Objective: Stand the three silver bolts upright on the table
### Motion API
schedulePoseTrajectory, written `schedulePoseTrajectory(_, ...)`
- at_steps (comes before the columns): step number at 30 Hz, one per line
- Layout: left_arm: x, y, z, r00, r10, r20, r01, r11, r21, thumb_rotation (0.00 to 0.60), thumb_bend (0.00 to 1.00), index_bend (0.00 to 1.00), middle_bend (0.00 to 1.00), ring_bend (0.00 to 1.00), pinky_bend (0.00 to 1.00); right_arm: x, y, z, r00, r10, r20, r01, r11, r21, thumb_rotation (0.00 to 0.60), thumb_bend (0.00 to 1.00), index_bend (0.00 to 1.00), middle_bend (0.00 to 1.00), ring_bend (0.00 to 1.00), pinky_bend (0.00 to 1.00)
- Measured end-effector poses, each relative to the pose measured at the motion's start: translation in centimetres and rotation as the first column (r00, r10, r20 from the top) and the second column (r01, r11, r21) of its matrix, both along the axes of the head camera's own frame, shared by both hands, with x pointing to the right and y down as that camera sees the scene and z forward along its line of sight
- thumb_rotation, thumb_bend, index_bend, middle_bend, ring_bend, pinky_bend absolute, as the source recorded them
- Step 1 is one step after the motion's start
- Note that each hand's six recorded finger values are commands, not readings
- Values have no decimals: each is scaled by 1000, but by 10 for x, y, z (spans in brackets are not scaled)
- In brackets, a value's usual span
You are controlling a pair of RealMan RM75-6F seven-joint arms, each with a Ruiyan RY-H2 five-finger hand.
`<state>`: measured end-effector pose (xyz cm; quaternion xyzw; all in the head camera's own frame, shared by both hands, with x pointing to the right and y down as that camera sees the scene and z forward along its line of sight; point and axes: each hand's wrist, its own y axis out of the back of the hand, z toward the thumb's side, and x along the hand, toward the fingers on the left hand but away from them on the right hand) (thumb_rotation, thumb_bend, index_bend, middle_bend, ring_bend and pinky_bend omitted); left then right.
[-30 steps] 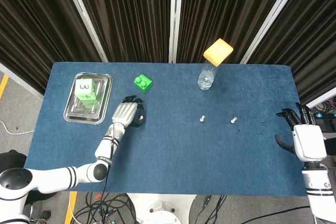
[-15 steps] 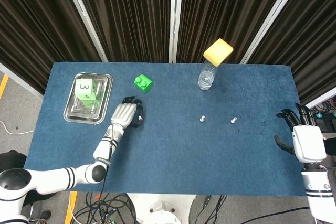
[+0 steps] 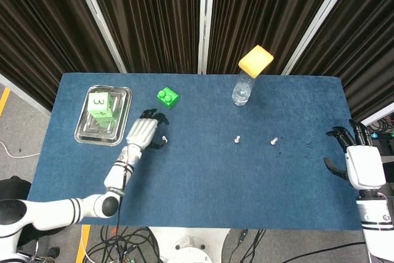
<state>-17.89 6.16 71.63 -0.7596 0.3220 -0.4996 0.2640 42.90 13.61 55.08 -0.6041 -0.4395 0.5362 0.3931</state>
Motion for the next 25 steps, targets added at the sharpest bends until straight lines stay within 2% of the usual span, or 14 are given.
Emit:
schedulePoseTrajectory(4, -32, -10, -33, 1000, -22, 15, 20, 995, 95, 600, 198, 278, 165, 11, 0, 8, -3, -1, 1000, -10, 24, 11, 998, -54, 600, 177, 251, 199, 0, 0)
schedulePoseTrajectory(7, -70, -15, -64, 997, -65, 44, 55, 979, 195, 600, 189, 278, 164, 11, 0, 15, -3, -2, 999, -17, 42, 20, 996, -82, 600, 178, 201, 184, 0, 0)
schedulePoseTrajectory(10, -117, -13, -95, 989, -120, 82, 92, 954, 287, 600, 187, 280, 164, 11, 0, 21, -2, -3, 997, -11, 74, 18, 996, -88, 600, 177, 132, 106, 0, 0)
schedulePoseTrajectory(14, -177, 9, -126, 973, -186, 135, 127, 925, 358, 600, 187, 286, 164, 11, 0, 30, 4, -3, 994, -16, 112, 25, 997, -79, 600, 178, 100, 94, 0, 0)
schedulePoseTrajectory(20, -235, 58, -153, 946, -266, 187, 170, 895, 411, 600, 187, 296, 164, 11, 0, 40, 21, -6, 987, -22, 156, 31, 998, -55, 600, 179, 94, 101, 0, 0)
schedulePoseTrajectory(25, -272, 100, -168, 911, -334, 243, 207, 878, 432, 600, 184, 298, 164, 11, 0, 44, 39, -4, 988, -24, 151, 36, 996, -79, 600, 189, 94, 103, 0, 0)
